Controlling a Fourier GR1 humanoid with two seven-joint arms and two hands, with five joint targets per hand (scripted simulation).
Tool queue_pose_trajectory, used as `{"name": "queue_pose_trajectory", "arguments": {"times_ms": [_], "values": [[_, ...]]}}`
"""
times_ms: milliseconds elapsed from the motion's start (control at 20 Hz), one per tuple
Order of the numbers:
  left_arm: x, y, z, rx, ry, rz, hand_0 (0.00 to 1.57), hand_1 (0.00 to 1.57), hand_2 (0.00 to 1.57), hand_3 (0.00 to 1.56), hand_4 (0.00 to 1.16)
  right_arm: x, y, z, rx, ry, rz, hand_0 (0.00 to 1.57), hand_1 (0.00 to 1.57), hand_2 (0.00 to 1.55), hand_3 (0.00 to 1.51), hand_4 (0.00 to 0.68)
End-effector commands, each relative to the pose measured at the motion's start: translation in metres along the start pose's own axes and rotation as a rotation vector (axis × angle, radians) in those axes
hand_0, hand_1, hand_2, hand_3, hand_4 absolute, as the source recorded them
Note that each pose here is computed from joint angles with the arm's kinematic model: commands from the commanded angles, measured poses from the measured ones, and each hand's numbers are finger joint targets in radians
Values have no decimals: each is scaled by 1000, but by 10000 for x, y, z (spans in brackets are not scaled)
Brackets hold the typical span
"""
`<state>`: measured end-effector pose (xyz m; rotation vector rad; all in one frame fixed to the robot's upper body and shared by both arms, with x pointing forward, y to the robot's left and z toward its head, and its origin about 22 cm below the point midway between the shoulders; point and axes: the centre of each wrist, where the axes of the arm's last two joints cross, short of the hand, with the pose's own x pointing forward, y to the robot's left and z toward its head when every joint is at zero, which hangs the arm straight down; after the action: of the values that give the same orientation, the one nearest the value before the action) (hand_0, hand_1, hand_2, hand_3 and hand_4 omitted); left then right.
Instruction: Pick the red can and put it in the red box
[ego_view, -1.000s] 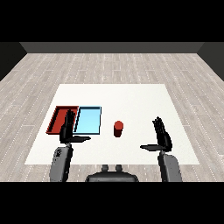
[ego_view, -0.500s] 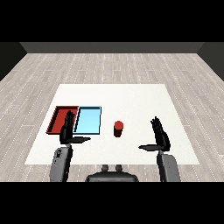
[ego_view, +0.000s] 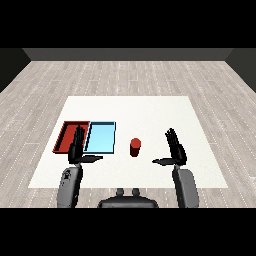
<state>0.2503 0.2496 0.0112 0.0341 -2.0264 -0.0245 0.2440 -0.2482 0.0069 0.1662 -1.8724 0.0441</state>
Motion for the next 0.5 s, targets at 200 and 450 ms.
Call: {"name": "queue_pose_trajectory", "arguments": {"times_ms": [200,450], "values": [[168,131,95,-19,-4,19,0,0,0,0,0,-288,292,-199,19,34,-54,0,0,0,0,0],[42,-55,56,17,13,29,0,0,0,0,0,-492,240,-110,29,63,-102,0,0,0,0,0]]}}
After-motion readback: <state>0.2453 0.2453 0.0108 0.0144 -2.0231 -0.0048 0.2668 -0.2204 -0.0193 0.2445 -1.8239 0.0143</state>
